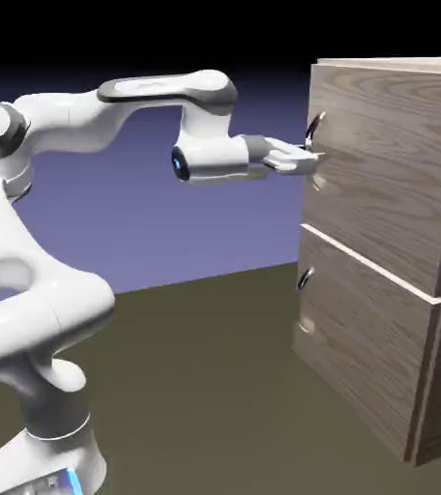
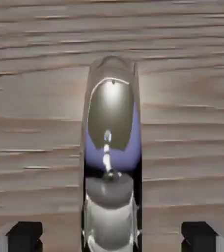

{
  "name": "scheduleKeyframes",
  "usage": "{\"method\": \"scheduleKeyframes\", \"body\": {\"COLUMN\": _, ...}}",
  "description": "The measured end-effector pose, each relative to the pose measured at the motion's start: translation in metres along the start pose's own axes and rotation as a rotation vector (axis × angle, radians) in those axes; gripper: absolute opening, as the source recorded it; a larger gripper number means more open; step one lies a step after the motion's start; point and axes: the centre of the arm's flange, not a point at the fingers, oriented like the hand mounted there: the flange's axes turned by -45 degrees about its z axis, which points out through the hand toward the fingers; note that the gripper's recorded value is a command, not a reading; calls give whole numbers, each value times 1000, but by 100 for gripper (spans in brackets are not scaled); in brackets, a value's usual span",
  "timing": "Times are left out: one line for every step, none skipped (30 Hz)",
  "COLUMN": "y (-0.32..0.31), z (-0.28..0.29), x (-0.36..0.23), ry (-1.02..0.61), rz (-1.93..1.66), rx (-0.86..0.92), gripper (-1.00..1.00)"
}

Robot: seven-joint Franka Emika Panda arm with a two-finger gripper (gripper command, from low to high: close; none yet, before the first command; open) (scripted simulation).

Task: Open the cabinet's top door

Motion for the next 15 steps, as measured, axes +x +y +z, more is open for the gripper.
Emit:
{"method": "scheduleKeyframes", "body": {"y": -2, "z": -5, "x": 0, "ry": 0, "rz": -1, "rx": -15, "gripper": -100}}
{"method": "scheduleKeyframes", "body": {"y": -4, "z": -10, "x": 0, "ry": 0, "rz": -1, "rx": -29, "gripper": -100}}
{"method": "scheduleKeyframes", "body": {"y": -6, "z": -14, "x": 0, "ry": 0, "rz": 0, "rx": -41, "gripper": -100}}
{"method": "scheduleKeyframes", "body": {"y": -8, "z": -19, "x": 0, "ry": 0, "rz": 0, "rx": -54, "gripper": -100}}
{"method": "scheduleKeyframes", "body": {"y": -10, "z": -23, "x": 0, "ry": 0, "rz": 0, "rx": -66, "gripper": -100}}
{"method": "scheduleKeyframes", "body": {"y": -12, "z": -26, "x": 0, "ry": 0, "rz": 0, "rx": -77, "gripper": -100}}
{"method": "scheduleKeyframes", "body": {"y": -14, "z": -30, "x": 0, "ry": 0, "rz": -2, "rx": -88, "gripper": -100}}
{"method": "scheduleKeyframes", "body": {"y": -16, "z": -33, "x": 0, "ry": 0, "rz": -2, "rx": -98, "gripper": -100}}
{"method": "scheduleKeyframes", "body": {"y": -18, "z": -37, "x": 0, "ry": 0, "rz": 0, "rx": -109, "gripper": -100}}
{"method": "scheduleKeyframes", "body": {"y": -20, "z": -41, "x": 0, "ry": 0, "rz": 0, "rx": -121, "gripper": -100}}
{"method": "scheduleKeyframes", "body": {"y": -23, "z": -45, "x": 0, "ry": 0, "rz": 0, "rx": -134, "gripper": -100}}
{"method": "scheduleKeyframes", "body": {"y": -26, "z": -50, "x": 0, "ry": 0, "rz": 0, "rx": -149, "gripper": -100}}
{"method": "scheduleKeyframes", "body": {"y": -29, "z": -56, "x": 0, "ry": 0, "rz": 0, "rx": -166, "gripper": -100}}
{"method": "scheduleKeyframes", "body": {"y": -32, "z": -61, "x": 0, "ry": 0, "rz": 0, "rx": -184, "gripper": -100}}
{"method": "scheduleKeyframes", "body": {"y": -36, "z": -67, "x": 0, "ry": 0, "rz": 0, "rx": -202, "gripper": -100}}
